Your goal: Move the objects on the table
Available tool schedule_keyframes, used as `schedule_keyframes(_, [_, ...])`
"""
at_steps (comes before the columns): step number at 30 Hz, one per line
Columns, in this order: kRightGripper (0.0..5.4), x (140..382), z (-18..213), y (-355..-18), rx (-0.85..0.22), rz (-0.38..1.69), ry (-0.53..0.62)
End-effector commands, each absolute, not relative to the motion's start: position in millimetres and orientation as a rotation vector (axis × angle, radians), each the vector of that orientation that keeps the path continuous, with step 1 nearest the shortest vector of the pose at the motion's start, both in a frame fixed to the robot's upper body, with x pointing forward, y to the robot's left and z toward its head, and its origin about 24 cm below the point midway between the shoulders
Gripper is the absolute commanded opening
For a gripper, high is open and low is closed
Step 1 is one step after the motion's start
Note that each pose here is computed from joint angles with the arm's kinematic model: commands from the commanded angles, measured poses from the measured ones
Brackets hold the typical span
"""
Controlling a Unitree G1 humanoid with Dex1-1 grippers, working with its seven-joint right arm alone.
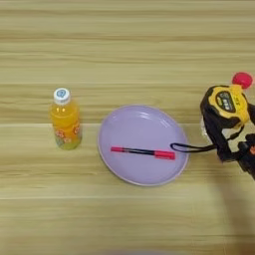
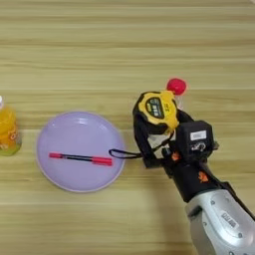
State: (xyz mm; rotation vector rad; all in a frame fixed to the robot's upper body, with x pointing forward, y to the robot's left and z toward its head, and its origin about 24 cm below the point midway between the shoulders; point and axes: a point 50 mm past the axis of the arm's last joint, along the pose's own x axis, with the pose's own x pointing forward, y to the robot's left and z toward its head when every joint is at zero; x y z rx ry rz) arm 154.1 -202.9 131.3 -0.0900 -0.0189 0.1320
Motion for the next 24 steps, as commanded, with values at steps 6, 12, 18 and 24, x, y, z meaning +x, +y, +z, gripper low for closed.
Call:
schedule_keyframes(6, [4.15, 144, 145, -218, -0.138, 0.047, -0.108])
schedule_keyframes(12, [4.15, 142, 139, -237, -0.165, -0.024, -0.062])
schedule_keyframes(18, [4.15, 143, 133, -253, -0.187, -0.102, -0.025])
schedule_keyframes(24, [4.15, 149, 124, -264, -0.200, -0.159, 0.032])
